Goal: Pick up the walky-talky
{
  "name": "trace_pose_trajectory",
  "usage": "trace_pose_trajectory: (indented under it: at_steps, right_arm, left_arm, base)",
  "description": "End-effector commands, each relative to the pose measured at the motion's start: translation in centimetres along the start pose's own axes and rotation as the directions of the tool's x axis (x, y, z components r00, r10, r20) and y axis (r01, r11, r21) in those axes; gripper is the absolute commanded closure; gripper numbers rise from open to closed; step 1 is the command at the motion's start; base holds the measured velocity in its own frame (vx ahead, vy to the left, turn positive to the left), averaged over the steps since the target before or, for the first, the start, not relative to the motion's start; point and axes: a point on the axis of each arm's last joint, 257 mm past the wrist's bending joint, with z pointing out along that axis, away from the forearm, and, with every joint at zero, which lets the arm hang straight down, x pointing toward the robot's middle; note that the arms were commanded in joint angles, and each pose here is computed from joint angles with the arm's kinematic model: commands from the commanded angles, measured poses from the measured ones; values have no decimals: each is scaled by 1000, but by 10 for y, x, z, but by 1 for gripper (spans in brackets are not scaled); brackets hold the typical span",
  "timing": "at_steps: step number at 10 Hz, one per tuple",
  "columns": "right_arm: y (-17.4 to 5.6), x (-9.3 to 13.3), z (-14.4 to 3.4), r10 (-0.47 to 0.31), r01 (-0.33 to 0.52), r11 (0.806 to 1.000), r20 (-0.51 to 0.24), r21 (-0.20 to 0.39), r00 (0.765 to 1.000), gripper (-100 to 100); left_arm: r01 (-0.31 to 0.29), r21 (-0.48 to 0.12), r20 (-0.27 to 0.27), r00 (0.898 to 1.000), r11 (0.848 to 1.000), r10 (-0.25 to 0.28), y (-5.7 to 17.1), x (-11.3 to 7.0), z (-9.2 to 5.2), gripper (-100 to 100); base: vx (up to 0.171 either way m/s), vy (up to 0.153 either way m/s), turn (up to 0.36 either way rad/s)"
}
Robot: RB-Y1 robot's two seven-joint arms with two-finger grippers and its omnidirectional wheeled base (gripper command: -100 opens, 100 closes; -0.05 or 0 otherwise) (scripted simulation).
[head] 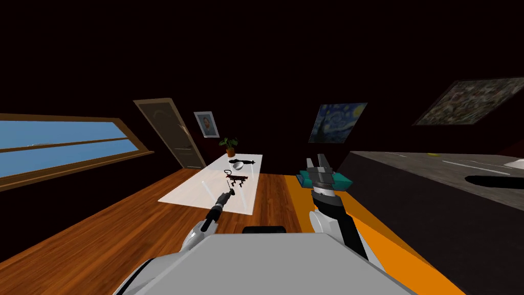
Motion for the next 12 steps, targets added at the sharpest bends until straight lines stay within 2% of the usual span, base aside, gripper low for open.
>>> trace_pose_trajectory:
  at_steps: [1, 3, 5, 6, 7, 8, 9, 10, 11, 12]
  right_arm:
    - [0, 0, 0, 0, 0, 1000, 0, 0, 1000, 0]
    - [0, 0, 0, 0, 0, 1000, 0, 0, 1000, 0]
    - [0, 0, 0, 0, 0, 1000, 0, 0, 1000, 0]
    - [0, 0, 0, 0, 0, 1000, 0, 0, 1000, 0]
    - [0, 0, 0, 0, 0, 1000, 0, 0, 1000, 0]
    - [0, 0, 0, 0, 0, 1000, 0, 0, 1000, 0]
    - [0, 0, 0, 0, 0, 1000, 0, 0, 1000, 0]
    - [0, 0, 0, 0, 0, 1000, 0, 0, 1000, 0]
    - [0, 0, 0, 0, 0, 1000, 0, 0, 1000, 0]
    - [0, 0, 0, 0, 0, 1000, 0, 0, 1000, 0]
  left_arm:
    - [-15, 31, -11, 1000, 999, 15, 5, 6, -16, -100]
    - [-15, 32, -11, 1000, 999, 15, 5, 6, -16, -100]
    - [-30, 94, -19, 999, 995, 32, 6, 8, -39, -100]
    - [-37, 93, -30, 999, 995, 39, 9, 13, -44, -100]
    - [-44, 124, -44, 998, 991, 50, 10, 18, -58, -100]
    - [-45, 125, -45, 998, 991, 51, 10, 18, -58, -100]
    - [-51, 158, -62, 996, 986, 62, 10, 23, -74, -100]
    - [-50, 156, -65, 996, 987, 61, 11, 24, -74, -100]
    - [-55, 191, -83, 994, 980, 72, 10, 29, -90, -100]
    - [-50, 181, -94, 993, 982, 68, 14, 34, -93, -100]
  base:
    - [168, -51, 200]
    - [106, -36, 54]
    - [155, -51, 301]
    - [213, -101, 141]
    - [212, -109, 180]
    - [165, -61, 127]
    - [168, -21, 225]
    - [132, -37, 135]
    - [167, -63, 269]
    - [139, -80, 109]
